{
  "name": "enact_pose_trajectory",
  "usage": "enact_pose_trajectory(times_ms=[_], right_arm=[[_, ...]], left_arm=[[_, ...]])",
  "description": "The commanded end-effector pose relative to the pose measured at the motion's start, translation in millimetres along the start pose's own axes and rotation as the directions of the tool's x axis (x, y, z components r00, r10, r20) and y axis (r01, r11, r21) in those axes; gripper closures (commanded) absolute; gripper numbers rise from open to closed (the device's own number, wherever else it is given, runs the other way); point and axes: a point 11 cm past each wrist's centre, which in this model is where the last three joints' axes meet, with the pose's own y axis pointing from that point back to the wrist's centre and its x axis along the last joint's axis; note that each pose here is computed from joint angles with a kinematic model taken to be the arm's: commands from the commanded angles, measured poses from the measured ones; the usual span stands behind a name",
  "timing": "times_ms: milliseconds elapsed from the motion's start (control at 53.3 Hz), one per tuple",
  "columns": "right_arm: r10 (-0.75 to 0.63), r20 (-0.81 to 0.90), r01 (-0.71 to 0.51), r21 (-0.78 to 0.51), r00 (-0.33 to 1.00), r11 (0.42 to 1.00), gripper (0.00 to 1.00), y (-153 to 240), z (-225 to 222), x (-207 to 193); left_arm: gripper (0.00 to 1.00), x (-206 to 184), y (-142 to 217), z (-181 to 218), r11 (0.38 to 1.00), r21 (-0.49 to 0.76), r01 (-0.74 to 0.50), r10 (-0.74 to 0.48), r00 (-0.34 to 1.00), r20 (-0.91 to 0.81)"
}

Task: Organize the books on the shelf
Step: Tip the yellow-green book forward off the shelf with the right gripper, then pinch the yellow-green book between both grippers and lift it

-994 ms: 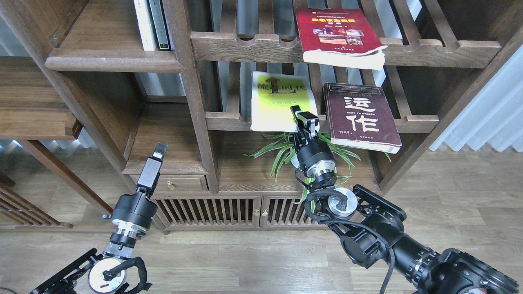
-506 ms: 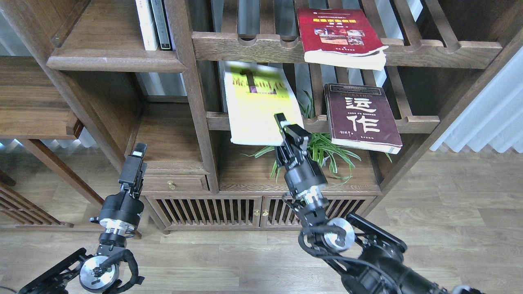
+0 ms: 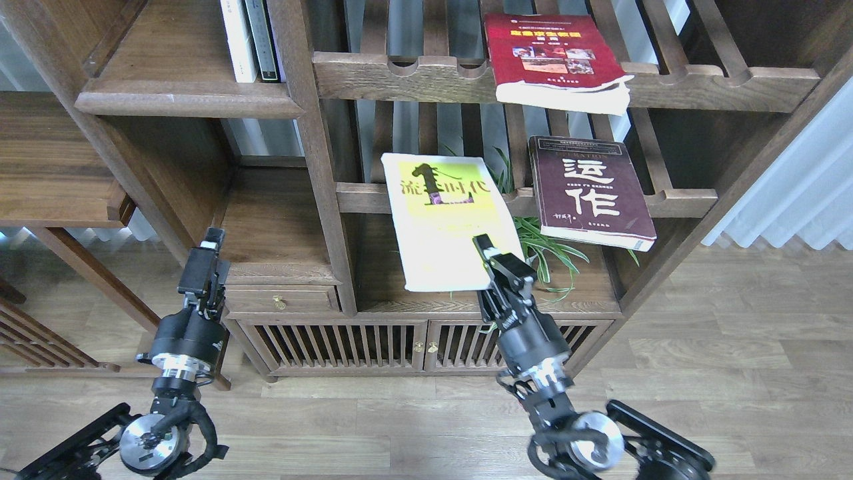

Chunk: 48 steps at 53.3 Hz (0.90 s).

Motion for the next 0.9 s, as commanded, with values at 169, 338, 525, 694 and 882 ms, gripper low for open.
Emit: enact_pose_trajectory(times_ms=[169, 338, 525, 694, 882], right_arm=[[0.064, -0.022, -0.065, -0.022, 0.998, 0.998, 0.92, 41.1, 3.3, 11.0], [0.069, -0.027, -0.070, -0.051, 0.997, 0.996, 0.92, 48.1, 17.3, 15.6], [0.062, -0.023, -0.064, -0.101, 0.998, 0.993, 0.92, 47.8, 36.6, 17.7], [0.087, -0.068, -0.095, -0.119, 0.994, 0.988, 0.91, 47.7, 33.3, 29.9], [0.105, -0.108, -0.117, -0.113, 0.989, 0.987, 0.91, 44.6, 23.8, 38.9]], left_arm=[[0.09, -4.5, 16.8, -39.3, 0.990, 0.144, 0.008, -0.006, 1.000, -0.013], [0.09, 1.8, 26.4, -45.4, 0.980, 0.197, -0.012, 0.009, 1.000, 0.015], [0.13, 9.5, 36.5, -55.2, 0.943, 0.328, -0.047, 0.046, 0.999, 0.012], [0.13, 6.7, 42.4, -71.6, 0.883, 0.468, -0.042, 0.056, 0.998, -0.016], [0.14, -7.7, 43.2, -73.6, 0.869, 0.496, -0.003, 0.023, 0.999, -0.035]])
